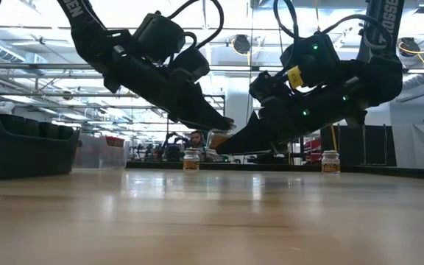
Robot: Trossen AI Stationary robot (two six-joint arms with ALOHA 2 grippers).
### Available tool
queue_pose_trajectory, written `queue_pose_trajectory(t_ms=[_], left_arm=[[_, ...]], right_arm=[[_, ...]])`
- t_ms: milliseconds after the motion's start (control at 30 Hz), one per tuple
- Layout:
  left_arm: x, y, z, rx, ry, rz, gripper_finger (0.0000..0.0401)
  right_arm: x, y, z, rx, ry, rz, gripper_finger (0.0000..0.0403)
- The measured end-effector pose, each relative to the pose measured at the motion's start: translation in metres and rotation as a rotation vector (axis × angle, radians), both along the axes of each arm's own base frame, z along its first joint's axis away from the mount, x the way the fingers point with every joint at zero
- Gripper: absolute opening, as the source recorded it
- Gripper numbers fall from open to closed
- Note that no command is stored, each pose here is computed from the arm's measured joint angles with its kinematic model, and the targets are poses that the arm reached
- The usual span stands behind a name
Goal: Sort spices by type
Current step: Put the brown seasoning bottle into the gray bin
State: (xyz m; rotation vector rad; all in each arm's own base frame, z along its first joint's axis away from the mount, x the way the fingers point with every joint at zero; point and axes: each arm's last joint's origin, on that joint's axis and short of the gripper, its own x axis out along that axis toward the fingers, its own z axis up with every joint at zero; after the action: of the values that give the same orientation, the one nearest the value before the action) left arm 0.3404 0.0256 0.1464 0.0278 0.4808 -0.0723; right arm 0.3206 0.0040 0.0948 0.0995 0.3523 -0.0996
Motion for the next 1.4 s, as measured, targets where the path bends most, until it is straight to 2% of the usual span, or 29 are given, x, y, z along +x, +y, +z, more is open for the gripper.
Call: queue_pose_trajectory(t_ms=[233,400,833,967,1133,1400], left_arm=[[0.000,-0.001,0.000,-0.010,-0.001,-0.018,0.0298],[0.000,-0.001,0.000,-0.011,0.000,-0.018,0.0283],[0.000,-0.001,-0.001,-0.014,0.008,-0.023,0.0184],[-0.001,-0.001,-0.001,-0.014,0.009,-0.023,0.0184],[-0.002,-0.001,0.003,-0.015,0.006,-0.021,0.0184],[-0.018,-0.005,0.040,-0.015,-0.009,-0.033,0.0184]], right_arm=[[0.004,0.000,0.003,-0.003,-0.013,0.001,0.0153],[0.003,0.000,0.002,-0.004,0.002,0.000,0.0152],[0.003,0.000,0.002,-0.002,0.004,-0.006,0.0154],[0.003,0.000,0.002,-0.001,0.003,-0.005,0.0159],[0.004,0.000,0.002,-0.001,-0.003,-0.004,0.0191],[0.004,0.000,0.002,0.001,0.004,0.001,0.0210]])
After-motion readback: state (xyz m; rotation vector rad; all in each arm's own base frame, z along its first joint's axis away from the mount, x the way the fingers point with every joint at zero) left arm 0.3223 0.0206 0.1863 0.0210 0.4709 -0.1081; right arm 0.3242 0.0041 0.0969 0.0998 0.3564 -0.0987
